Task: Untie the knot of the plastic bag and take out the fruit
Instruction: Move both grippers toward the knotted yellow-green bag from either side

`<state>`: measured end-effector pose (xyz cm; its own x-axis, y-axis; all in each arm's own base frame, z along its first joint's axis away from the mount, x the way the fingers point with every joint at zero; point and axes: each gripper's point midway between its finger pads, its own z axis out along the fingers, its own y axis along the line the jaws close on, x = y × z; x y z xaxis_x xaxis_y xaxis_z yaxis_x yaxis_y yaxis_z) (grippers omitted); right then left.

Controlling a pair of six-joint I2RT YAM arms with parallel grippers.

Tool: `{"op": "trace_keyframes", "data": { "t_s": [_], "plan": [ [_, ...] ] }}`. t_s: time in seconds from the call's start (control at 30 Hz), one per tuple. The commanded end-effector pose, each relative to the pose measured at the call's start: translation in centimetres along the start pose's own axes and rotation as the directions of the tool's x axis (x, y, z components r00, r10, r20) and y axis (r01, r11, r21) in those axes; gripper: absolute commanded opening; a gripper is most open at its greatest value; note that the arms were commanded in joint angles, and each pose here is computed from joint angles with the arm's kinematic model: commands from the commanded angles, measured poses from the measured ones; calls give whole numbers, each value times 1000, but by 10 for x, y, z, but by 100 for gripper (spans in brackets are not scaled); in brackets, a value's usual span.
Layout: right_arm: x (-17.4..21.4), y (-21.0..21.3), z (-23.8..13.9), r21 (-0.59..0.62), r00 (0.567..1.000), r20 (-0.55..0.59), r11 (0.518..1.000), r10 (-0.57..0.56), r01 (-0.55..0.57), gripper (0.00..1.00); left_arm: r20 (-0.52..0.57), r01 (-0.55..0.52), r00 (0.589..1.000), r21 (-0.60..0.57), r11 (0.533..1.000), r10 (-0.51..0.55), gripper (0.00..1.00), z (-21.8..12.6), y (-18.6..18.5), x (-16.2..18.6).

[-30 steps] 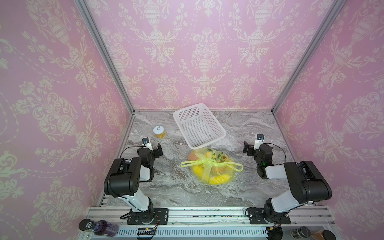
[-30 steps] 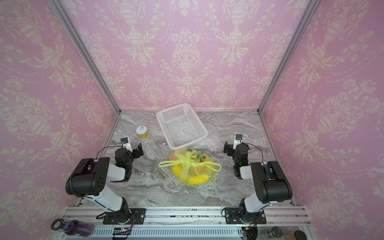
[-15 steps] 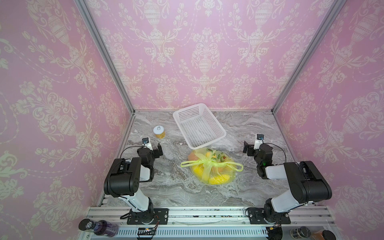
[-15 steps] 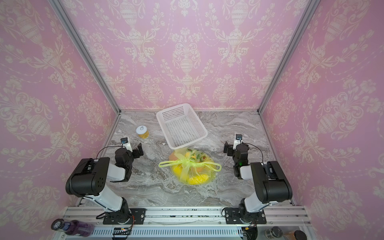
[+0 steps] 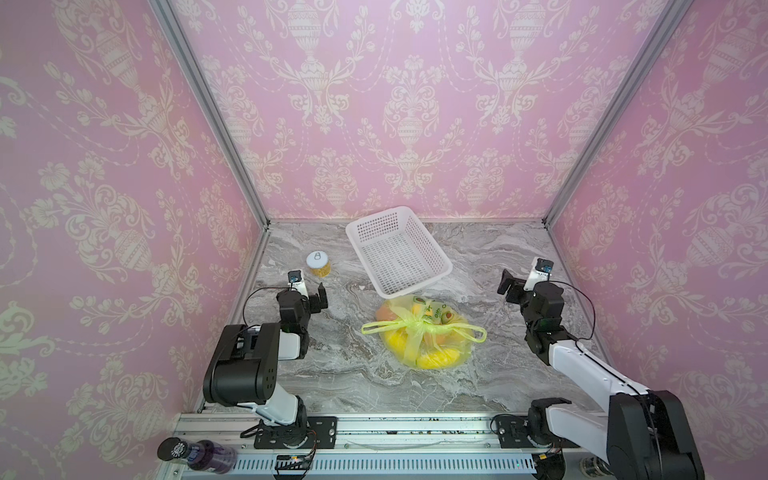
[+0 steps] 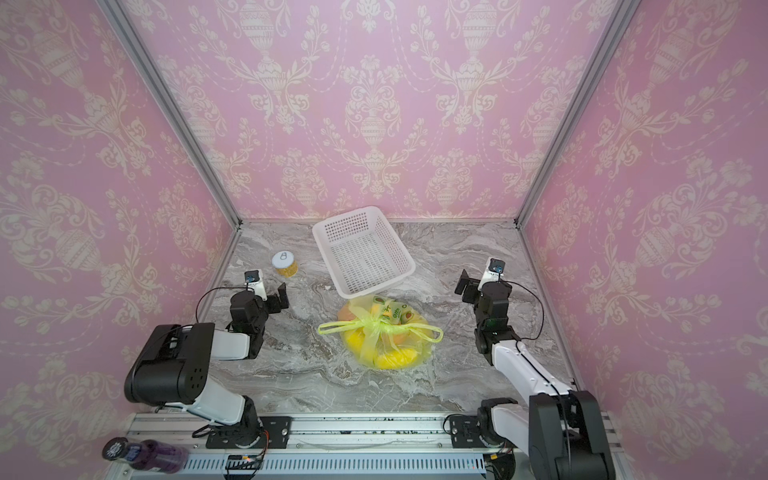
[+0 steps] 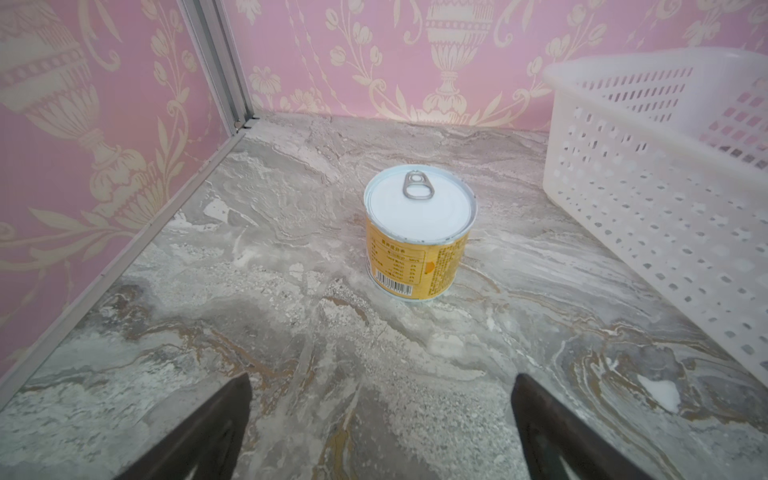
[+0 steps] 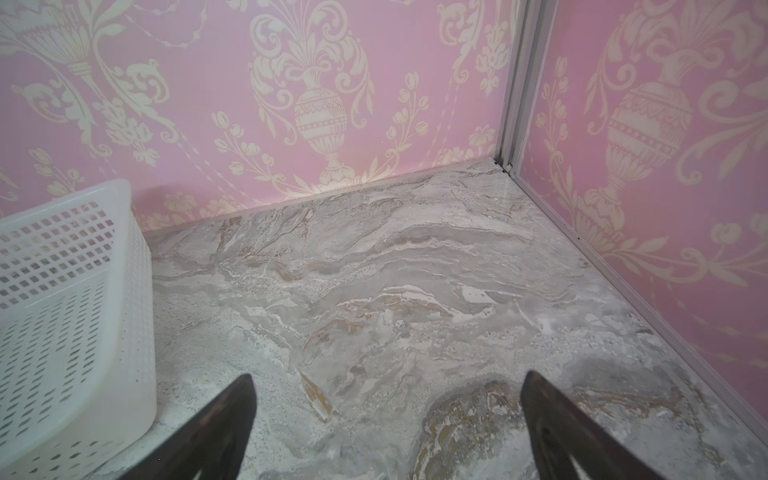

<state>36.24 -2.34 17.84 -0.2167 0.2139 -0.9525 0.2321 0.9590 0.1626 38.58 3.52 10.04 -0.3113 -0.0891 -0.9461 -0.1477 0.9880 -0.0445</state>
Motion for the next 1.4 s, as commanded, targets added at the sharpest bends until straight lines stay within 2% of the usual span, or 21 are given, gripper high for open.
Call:
{"op": "trace_keyframes", "data": {
  "t_s": [0.0, 0.07, 0.13, 0.17, 0.23, 0.27, 0.33, 0.47, 0.5, 0.6, 0.73, 0.8, 0.87, 0.93, 1.03, 1.2, 1.37],
  "plan": [
    [23, -14, -11, 71, 989, -87, 991, 123, -117, 100, -55, 74, 995, -113, 991, -81, 100, -12, 16, -16],
    [32, -31, -20, 172, 966, -111, 962, 234, -213, 100, -73, 143, 986, -98, 985, -150, 99, -19, 12, -26],
    [45, -40, -26, 224, 953, -143, 946, 269, -233, 100, -91, 196, 975, -73, 978, -202, 99, -25, 6, -33],
    [46, -37, -26, 195, 947, -152, 948, 283, -252, 100, -97, 229, 967, -76, 971, -235, 99, -29, 5, -35],
    [42, -11, -27, -6, 947, -170, 961, 273, -278, 100, -117, 294, 947, -69, 953, -300, 99, -37, 2, -36],
    [40, -3, -30, -68, 951, -160, 959, 263, -276, 100, -124, 298, 945, -58, 953, -303, 99, -40, 0, -34],
    [39, 3, -34, -115, 956, -158, 957, 248, -268, 100, -115, 315, 940, -72, 946, -322, 99, -43, 6, -30],
    [42, 15, -38, -159, 944, -209, 944, 255, -290, 100, -141, 437, 868, -242, 866, -477, 99, -50, 35, -10],
    [42, 19, -39, -169, 940, -231, 941, 251, -293, 100, -159, 449, 861, -207, 869, -482, 99, -49, 28, -10],
    [40, 37, -43, -207, 937, -282, 941, 205, -268, 100, -163, 476, 865, -38, 879, -475, 99, -48, 3, -22],
    [31, 64, -62, -290, 953, -274, 933, 131, -212, 94, -103, 477, 876, 59, 877, -470, 99, -63, -8, -38],
    [29, 76, -72, -327, 959, -269, 928, 92, -180, 93, -66, 464, 886, 181, 867, -460, 99, -71, -25, -51],
    [28, 86, -83, -356, 961, -273, 923, 50, -149, 91, -74, 444, 893, 305, 842, -444, 98, -82, -49, -63],
    [28, 93, -92, -377, 957, -288, 917, 20, -133, 88, -108, 412, 909, 379, 829, -402, 91, -93, -70, -70],
    [33, 106, -107, -432, 950, -312, 893, -14, -129, 85, -132, 318, 948, 468, 825, -291, 88, -110, -106, -74],
    [39, 128, -130, -515, 947, -316, 850, -65, -114, 81, -128, 195, 981, 629, 752, -147, 90, -146, -164, -68],
    [48, 136, -148, -543, 929, -335, 838, -156, -55, 80, -130, 141, 989, 714, 686, -68, 90, -173, -190, -60]
  ]
}}
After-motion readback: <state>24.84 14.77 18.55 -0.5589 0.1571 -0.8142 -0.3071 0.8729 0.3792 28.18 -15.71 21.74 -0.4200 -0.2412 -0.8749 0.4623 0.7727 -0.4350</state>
